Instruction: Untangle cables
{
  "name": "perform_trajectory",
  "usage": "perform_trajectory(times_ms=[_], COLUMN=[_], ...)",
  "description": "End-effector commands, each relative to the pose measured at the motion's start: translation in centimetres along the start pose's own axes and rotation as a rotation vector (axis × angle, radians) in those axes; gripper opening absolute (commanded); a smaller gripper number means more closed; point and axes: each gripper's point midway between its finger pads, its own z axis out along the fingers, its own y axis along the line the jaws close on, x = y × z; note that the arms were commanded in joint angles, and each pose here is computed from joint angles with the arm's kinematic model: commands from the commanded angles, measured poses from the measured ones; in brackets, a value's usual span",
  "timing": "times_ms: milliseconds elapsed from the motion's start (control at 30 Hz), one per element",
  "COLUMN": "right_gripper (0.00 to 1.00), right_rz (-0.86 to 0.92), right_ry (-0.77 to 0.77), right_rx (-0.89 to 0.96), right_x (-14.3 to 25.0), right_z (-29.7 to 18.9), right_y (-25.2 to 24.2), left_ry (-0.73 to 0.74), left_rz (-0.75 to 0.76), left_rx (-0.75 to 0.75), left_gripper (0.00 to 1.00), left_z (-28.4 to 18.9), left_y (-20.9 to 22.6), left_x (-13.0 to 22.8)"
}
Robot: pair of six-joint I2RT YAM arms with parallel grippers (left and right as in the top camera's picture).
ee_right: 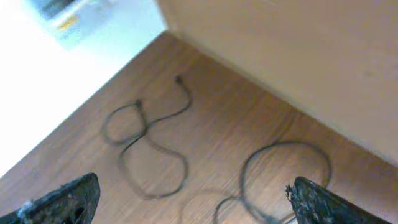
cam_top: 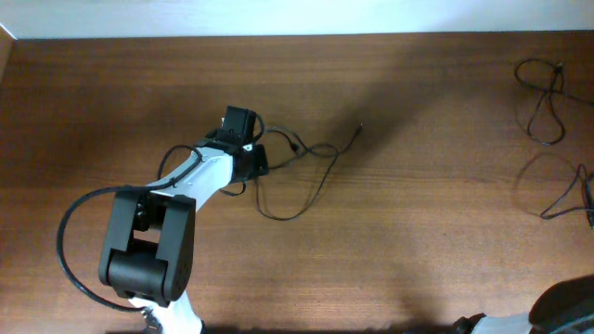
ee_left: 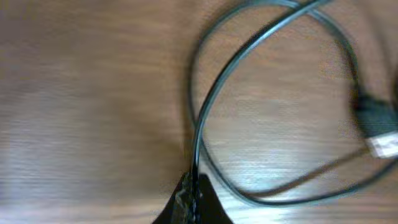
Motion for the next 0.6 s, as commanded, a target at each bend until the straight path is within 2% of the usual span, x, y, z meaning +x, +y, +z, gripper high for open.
perform_trajectory(times_ms=[0, 33, 167, 200, 233, 267, 300, 333, 367, 467, 500, 567], right_gripper=[0.98, 0.99, 0.98, 0.98, 0.98, 0.98, 0.99, 0.98, 0.99, 0.99, 0.98, 0.98], right_rz=[-0.051, -0.079, -0.202, -0.243, -0.277, -0.313, -0.352, -0.389, -0.441, -0.537, -0.639, -0.840], right_ry=[0.009, 0.047, 0.218, 0.260, 0.296, 0.335, 0.372, 0.404, 0.453, 0.591, 0.633, 0.675], right_rx=[-0.111, -0.147, -0.277, -0.307, -0.328, -0.348, -0.370, -0.389, -0.414, -0.488, -0.548, -0.629], right_x=[0.6, 1.9, 8.0, 9.8, 11.3, 12.9, 14.6, 16.2, 18.9, 24.8, 27.5, 32.1], right_z=[-3.2, -3.4, -5.3, -6.0, -6.7, -7.5, -8.1, -8.6, -8.9, -9.6, -10.1, -10.5], right_y=[5.2, 7.1, 13.8, 15.6, 16.8, 17.9, 19.1, 20.2, 21.6, 23.6, 24.4, 25.4], left_ry=[0.085, 0.074, -0.007, -0.029, -0.042, -0.055, -0.064, -0.071, -0.077, -0.103, -0.135, -0.193], left_rz=[0.051, 0.077, 0.147, 0.161, 0.164, 0.157, 0.141, 0.122, 0.089, 0.041, 0.019, -0.087], left_rx=[0.361, 0.436, 0.501, 0.514, 0.519, 0.504, 0.461, 0.404, 0.267, 0.003, -0.101, -0.200], left_gripper=[0.00, 0.00, 0.00, 0.10, 0.33, 0.81, 0.99, 0.99, 0.99, 0.99, 0.99, 0.99], left_z=[0.6, -0.3, -2.8, -3.4, -3.7, -3.7, -3.4, -3.1, -2.7, -3.9, -5.3, -7.7], left_y=[-7.3, -9.4, -13.6, -14.3, -14.6, -14.2, -13.2, -11.9, -8.8, -3.0, -0.6, 2.4], left_x=[1.8, 1.2, -1.8, -2.6, -3.1, -3.6, -4.1, -4.4, -4.7, -5.1, -5.7, -6.8])
